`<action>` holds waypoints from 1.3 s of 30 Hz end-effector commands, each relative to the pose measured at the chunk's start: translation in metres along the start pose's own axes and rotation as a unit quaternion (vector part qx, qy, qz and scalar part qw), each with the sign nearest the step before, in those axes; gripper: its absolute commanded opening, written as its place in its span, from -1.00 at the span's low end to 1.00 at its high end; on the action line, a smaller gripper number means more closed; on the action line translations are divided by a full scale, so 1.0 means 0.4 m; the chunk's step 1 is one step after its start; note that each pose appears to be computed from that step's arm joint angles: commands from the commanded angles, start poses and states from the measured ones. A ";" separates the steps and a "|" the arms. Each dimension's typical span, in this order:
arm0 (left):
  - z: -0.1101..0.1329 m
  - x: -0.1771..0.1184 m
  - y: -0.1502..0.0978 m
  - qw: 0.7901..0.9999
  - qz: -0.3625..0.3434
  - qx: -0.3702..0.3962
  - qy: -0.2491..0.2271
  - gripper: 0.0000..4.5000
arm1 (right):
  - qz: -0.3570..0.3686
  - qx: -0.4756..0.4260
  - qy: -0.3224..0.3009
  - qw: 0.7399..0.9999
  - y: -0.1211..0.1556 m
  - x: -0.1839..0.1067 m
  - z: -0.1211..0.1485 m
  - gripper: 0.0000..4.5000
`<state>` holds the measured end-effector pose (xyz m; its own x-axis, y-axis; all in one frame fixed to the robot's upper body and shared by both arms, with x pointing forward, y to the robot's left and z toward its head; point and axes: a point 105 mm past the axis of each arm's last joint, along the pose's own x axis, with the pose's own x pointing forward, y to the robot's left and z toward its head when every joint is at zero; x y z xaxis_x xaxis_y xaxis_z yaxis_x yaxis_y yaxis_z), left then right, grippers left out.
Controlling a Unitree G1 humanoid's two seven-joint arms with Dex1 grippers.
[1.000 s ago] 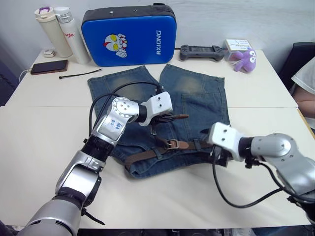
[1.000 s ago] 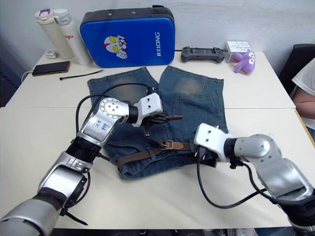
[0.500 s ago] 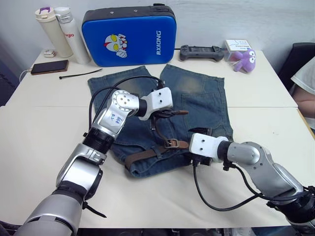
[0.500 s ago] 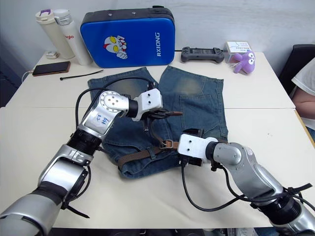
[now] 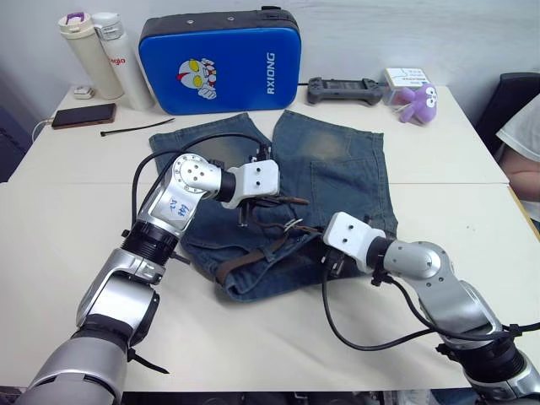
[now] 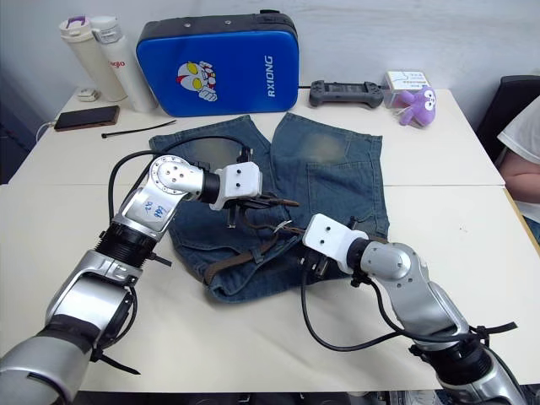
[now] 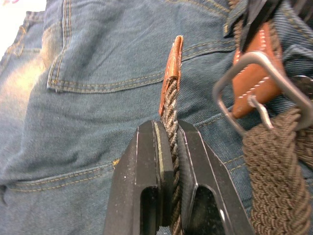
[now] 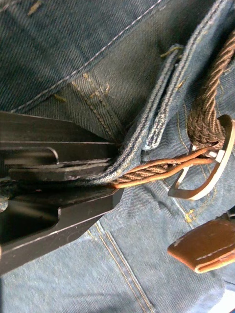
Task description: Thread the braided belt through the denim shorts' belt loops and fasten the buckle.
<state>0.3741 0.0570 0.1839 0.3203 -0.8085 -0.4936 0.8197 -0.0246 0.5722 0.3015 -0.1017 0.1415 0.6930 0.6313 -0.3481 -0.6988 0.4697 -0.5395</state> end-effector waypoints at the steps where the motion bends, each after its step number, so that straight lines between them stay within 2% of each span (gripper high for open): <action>1: 0.014 -0.013 0.008 1.000 -0.001 0.017 -0.005 -1.00 | -0.034 0.000 -0.015 0.999 -0.017 -0.014 0.034 -0.97; 13: 0.017 -0.005 -0.049 0.997 -0.070 0.020 -0.001 -1.00 | -0.038 0.007 -0.003 0.999 -0.007 -0.013 0.029 -0.97; 23: -0.007 -0.036 -0.046 0.997 -0.069 -0.004 0.028 -1.00 | -0.052 0.014 0.014 0.998 -0.026 -0.015 0.010 -0.97; 29: 0.011 -0.029 -0.052 0.997 -0.076 -0.003 0.021 -1.00 | -0.046 0.005 0.008 0.999 -0.025 -0.010 0.021 -0.97; 39: 0.055 0.022 -0.068 0.996 -0.090 0.000 -0.001 -1.00 | -0.022 -0.019 -0.006 1.000 -0.003 -0.002 0.049 -0.97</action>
<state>0.3533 0.0549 0.1708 0.2007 -0.7684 -0.6076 0.8863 -0.1217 0.4467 0.3008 -0.0980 0.1398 0.7163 0.5912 -0.3706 -0.6856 0.4979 -0.5311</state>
